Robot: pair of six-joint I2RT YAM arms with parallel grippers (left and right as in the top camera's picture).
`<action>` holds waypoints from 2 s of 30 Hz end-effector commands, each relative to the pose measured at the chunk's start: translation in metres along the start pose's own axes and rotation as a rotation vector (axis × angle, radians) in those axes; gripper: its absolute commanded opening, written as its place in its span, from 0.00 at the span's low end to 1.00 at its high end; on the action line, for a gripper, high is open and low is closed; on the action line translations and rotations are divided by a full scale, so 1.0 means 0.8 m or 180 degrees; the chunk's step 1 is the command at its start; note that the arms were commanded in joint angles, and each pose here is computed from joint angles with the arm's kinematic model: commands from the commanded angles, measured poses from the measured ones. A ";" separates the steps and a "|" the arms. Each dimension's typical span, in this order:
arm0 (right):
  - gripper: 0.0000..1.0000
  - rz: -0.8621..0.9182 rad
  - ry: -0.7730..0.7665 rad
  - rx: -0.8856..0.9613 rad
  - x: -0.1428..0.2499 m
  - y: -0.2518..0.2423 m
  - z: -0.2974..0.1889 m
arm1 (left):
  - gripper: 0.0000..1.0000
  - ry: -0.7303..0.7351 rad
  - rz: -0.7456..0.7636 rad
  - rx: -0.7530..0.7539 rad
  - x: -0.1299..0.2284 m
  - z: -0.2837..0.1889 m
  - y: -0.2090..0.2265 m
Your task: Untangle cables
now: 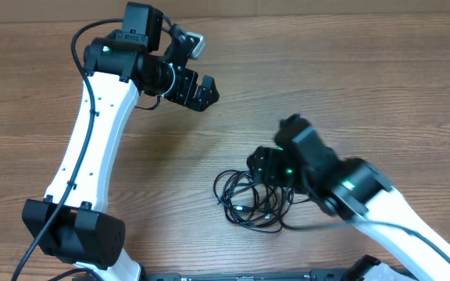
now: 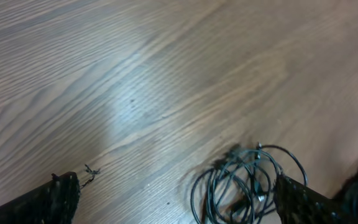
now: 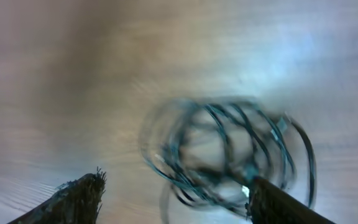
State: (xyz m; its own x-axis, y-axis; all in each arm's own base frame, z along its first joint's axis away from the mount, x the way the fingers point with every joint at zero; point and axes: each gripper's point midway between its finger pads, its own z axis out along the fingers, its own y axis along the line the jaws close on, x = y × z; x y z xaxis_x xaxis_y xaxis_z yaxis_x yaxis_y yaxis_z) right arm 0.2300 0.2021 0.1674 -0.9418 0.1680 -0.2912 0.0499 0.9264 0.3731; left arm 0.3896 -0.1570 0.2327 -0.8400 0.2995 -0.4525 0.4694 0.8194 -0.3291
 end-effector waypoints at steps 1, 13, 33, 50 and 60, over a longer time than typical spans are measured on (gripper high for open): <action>0.74 0.0161 0.0410 0.0268 0.020 -0.011 0.033 | 0.99 -0.0115 -0.0128 -0.0177 -0.010 -0.012 0.004; 0.67 0.0154 0.1183 0.0765 0.073 -0.033 0.122 | 0.99 -0.0116 -0.0129 -0.0176 -0.010 -0.012 0.004; 0.58 0.0141 0.1166 0.0735 0.103 -0.067 0.178 | 1.00 -0.0115 -0.0129 -0.0176 -0.010 -0.012 0.004; 0.04 0.0072 0.0987 0.0826 0.091 -0.075 0.182 | 0.99 -0.0115 -0.0128 -0.0176 -0.010 -0.012 0.004; 0.04 -0.0062 0.0392 0.0119 0.005 0.023 0.096 | 0.99 -0.0115 -0.0129 -0.0176 -0.010 -0.012 0.004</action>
State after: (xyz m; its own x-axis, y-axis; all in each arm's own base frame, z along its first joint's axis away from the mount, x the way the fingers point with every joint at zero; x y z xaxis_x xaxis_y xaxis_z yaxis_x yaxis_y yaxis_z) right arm 0.2179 0.2198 0.0288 -0.9934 0.1144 -0.0048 0.1118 0.9782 0.1749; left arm 0.3955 -0.1500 0.2308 -0.8583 0.2576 -0.4438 0.4154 0.8566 -0.3061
